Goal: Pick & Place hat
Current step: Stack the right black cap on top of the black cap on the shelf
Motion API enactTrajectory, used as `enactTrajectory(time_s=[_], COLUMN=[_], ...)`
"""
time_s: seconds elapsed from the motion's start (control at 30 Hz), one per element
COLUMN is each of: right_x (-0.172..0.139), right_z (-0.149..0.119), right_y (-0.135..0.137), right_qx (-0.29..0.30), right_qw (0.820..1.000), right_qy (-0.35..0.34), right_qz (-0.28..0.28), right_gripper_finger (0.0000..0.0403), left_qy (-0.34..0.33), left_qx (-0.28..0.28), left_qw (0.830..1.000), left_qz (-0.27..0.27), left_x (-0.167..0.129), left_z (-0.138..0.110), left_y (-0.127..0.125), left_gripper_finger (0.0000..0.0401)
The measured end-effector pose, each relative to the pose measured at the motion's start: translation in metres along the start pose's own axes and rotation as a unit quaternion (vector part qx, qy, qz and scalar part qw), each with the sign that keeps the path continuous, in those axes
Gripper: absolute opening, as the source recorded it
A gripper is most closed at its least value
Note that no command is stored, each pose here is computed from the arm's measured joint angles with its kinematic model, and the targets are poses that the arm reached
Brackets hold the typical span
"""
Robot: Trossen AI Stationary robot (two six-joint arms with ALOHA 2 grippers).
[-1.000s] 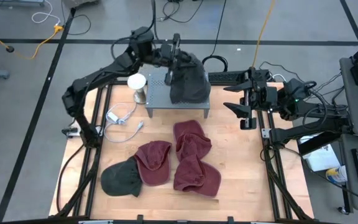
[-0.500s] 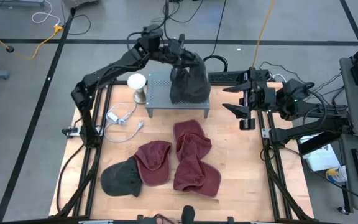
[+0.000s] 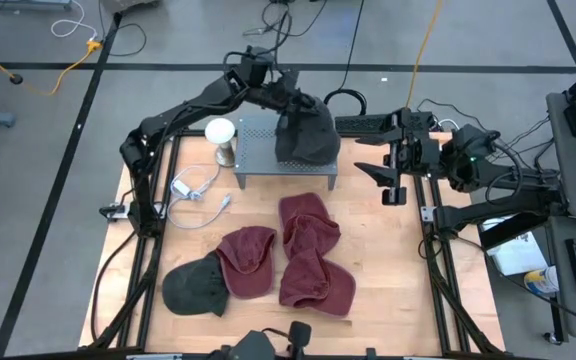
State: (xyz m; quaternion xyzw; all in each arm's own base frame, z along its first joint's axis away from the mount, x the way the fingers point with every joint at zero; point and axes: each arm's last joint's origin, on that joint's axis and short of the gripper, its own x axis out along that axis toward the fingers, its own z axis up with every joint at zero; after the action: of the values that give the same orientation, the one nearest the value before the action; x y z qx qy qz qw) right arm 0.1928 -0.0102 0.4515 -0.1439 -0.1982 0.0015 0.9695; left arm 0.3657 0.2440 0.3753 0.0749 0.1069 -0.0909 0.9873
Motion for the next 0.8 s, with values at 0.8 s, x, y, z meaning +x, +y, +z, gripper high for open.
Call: enactTrajectory(time_s=[0.8], right_x=[0.0], right_z=[-0.001], right_y=[-0.004], right_qx=[0.0], right_qw=[1.0], right_qy=[0.003], right_qz=[-0.008], right_gripper_finger=[0.0196], left_qy=[0.163], left_qx=[-0.174], left_qw=[0.967], left_qz=[0.085], left_x=[-0.023], left_z=[-0.037], left_y=[0.008], left_gripper_finger=[0.003])
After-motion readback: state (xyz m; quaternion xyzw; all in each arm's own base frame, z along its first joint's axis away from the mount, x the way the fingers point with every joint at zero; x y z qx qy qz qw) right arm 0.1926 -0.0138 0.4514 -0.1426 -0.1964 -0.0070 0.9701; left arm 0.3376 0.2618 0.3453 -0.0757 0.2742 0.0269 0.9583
